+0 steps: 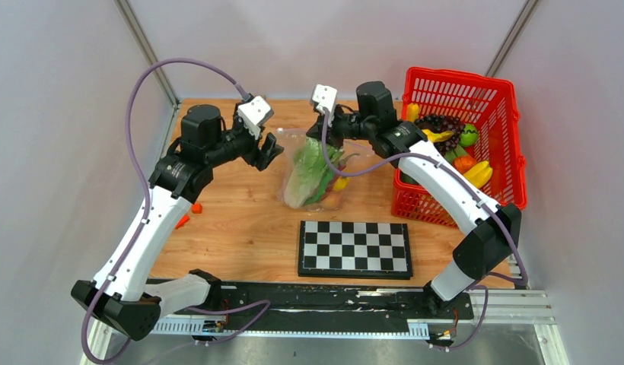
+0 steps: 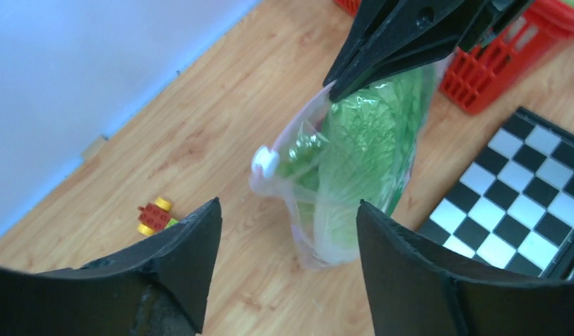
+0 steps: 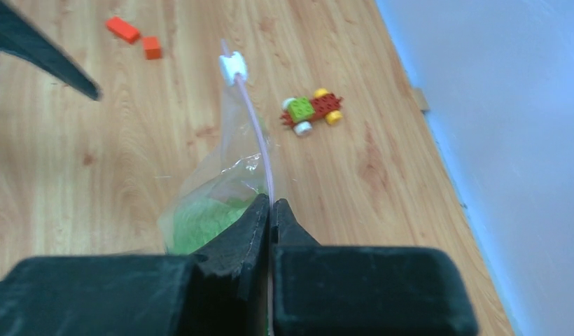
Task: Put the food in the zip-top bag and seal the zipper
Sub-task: Place the zipper food storage bag at the center of the board, then reset both arms
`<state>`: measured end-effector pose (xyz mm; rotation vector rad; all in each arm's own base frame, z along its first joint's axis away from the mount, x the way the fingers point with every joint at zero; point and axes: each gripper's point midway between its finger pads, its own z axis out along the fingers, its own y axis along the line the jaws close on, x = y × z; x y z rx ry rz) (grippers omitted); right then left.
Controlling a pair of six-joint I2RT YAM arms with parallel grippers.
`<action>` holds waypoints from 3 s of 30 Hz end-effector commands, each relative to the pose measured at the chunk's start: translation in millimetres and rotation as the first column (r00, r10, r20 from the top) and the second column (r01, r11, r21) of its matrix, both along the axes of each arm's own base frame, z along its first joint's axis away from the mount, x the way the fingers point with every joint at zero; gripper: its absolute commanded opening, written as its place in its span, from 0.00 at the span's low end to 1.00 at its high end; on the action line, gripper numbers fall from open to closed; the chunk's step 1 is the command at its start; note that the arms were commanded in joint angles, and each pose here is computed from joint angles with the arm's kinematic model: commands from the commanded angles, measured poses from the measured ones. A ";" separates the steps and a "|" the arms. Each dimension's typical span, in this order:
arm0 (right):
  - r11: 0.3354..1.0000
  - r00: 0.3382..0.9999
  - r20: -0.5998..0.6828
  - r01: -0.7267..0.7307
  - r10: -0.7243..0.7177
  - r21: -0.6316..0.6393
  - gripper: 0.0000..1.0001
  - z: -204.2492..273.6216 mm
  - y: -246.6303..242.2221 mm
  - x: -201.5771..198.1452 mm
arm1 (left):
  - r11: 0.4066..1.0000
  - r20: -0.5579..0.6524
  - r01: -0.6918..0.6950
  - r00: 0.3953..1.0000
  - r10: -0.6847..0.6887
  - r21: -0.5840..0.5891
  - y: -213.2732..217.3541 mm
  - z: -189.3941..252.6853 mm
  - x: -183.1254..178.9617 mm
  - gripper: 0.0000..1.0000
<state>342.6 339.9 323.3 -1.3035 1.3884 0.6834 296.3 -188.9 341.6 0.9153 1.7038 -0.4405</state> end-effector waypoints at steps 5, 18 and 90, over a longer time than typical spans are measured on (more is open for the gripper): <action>0.978 0.966 0.157 0.199 -0.206 0.061 0.00 70.4 -28.5 76.6 | 0.963 0.108 -0.177 0.974 0.201 -0.202 17.5 48.7 13.6 1.00; 0.956 0.978 0.111 0.198 -0.177 -0.218 0.00 -52.6 11.9 70.1 | 0.846 0.053 -0.404 0.893 0.448 -0.348 50.2 41.5 27.2 1.00; 0.425 0.493 -0.314 0.866 -0.811 0.262 1.00 48.4 -211.2 43.6 | 0.520 -0.267 -0.818 0.573 0.775 -0.246 103.6 -57.7 71.1 1.00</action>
